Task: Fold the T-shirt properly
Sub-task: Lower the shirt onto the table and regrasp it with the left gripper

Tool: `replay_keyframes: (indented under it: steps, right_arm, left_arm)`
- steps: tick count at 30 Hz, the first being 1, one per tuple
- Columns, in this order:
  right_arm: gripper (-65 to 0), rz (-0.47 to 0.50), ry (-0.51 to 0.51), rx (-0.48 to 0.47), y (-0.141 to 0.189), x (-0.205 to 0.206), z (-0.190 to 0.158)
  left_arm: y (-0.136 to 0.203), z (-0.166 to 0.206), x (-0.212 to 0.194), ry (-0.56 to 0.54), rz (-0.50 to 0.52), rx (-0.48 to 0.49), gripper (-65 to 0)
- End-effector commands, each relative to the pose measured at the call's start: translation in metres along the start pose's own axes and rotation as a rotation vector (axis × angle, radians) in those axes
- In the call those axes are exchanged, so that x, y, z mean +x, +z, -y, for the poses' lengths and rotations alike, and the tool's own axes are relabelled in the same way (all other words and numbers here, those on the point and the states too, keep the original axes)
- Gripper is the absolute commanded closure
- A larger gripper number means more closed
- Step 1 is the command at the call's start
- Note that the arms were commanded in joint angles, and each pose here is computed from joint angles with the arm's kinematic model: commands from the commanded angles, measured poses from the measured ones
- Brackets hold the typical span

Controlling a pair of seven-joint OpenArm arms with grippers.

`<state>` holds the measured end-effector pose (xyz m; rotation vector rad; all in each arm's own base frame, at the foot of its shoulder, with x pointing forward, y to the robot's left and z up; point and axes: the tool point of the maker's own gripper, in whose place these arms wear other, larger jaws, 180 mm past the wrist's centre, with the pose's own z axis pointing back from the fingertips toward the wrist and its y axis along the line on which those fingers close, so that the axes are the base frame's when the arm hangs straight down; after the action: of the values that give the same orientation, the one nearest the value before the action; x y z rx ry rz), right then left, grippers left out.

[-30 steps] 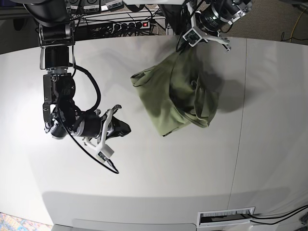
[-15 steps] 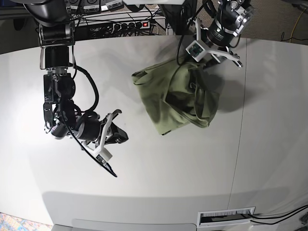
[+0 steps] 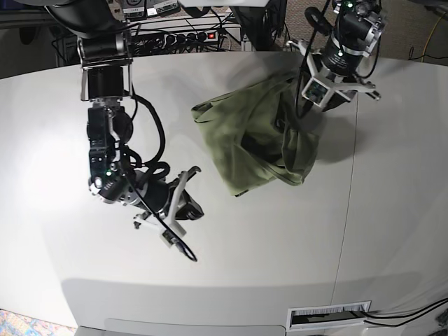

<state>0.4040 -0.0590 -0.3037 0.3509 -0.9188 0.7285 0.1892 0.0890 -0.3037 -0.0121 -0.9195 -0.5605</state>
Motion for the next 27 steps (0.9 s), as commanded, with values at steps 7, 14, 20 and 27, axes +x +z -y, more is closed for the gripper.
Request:
replay_keyframes:
  steps: [7, 14, 20, 27]
  right_arm:
    - [0.0, 0.077, 0.002, -0.027, -0.020, 0.014, 0.002]
    - [0.0, 0.147, -0.002, -0.029, -0.036, 0.025, -0.002]
    - [0.0, 0.151, -0.023, 0.005, -0.063, 0.030, -0.021]
    - [0.0, 0.155, 0.059, -0.021, -0.069, 0.033, -0.026]
  left_arm:
    - [0.013, 0.053, 0.048, 0.324, 0.201, -0.306, 0.0]
    - [0.027, 0.094, 0.089, 0.452, 0.337, -0.494, 0.0]
    - [0.024, 0.127, 0.107, 0.397, 0.389, -0.533, 0.0]
    - [-0.023, 0.146, 0.065, 0.349, 0.276, -0.515, 0.0]
